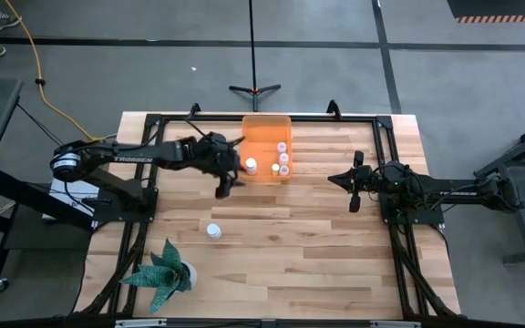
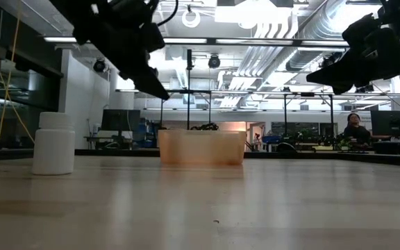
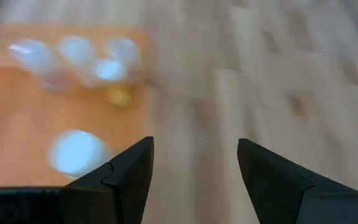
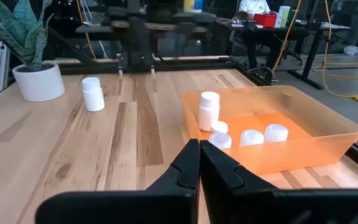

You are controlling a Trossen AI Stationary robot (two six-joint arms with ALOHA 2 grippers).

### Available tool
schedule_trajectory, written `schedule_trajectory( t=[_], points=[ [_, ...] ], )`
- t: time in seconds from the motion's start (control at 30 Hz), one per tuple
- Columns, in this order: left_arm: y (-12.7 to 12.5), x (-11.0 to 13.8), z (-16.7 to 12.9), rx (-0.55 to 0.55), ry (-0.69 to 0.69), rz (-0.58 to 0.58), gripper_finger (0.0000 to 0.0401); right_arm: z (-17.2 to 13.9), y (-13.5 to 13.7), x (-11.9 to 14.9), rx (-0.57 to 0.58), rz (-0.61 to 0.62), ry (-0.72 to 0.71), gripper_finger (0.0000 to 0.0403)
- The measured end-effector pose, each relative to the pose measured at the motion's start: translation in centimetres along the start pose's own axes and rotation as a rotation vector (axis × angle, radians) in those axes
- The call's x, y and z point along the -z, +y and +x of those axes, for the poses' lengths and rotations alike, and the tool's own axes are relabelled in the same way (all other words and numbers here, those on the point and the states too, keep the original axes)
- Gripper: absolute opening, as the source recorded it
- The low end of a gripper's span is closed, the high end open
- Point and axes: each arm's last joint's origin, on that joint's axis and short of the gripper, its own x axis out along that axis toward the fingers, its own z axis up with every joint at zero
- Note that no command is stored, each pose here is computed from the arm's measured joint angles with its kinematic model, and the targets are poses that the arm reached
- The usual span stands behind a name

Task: Pick and place pill bottles into a basket
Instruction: Put the white pill bottle into the orange bin

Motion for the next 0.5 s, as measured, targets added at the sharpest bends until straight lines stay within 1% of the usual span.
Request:
schedule_trajectory(
  t=[0.07, 0.27, 0.4, 0.5],
  points=[
    [-1.3, -0.3, -0.3, 0.057, 0.058, -0.021, 0.0264, 0.0, 0.0, 0.0, 0.001, 0.003, 0.000, 0.0002],
    [-5.8, -0.2, -1.1, 0.173, 0.276, -0.163, 0.0264, 0.0, 0.0, 0.0, 0.000, 0.003, -0.001, 0.0002],
    [-8.8, 0.4, -1.4, 0.225, 0.387, -0.224, 0.0264, 0.0, 0.0, 0.0, 0.000, 0.004, -0.001, 0.0004],
    [-10.6, 0.8, -1.5, 0.232, 0.429, -0.258, 0.0264, 0.0, 0.0, 0.0, 0.000, 0.003, -0.001, 0.0006]
  ],
)
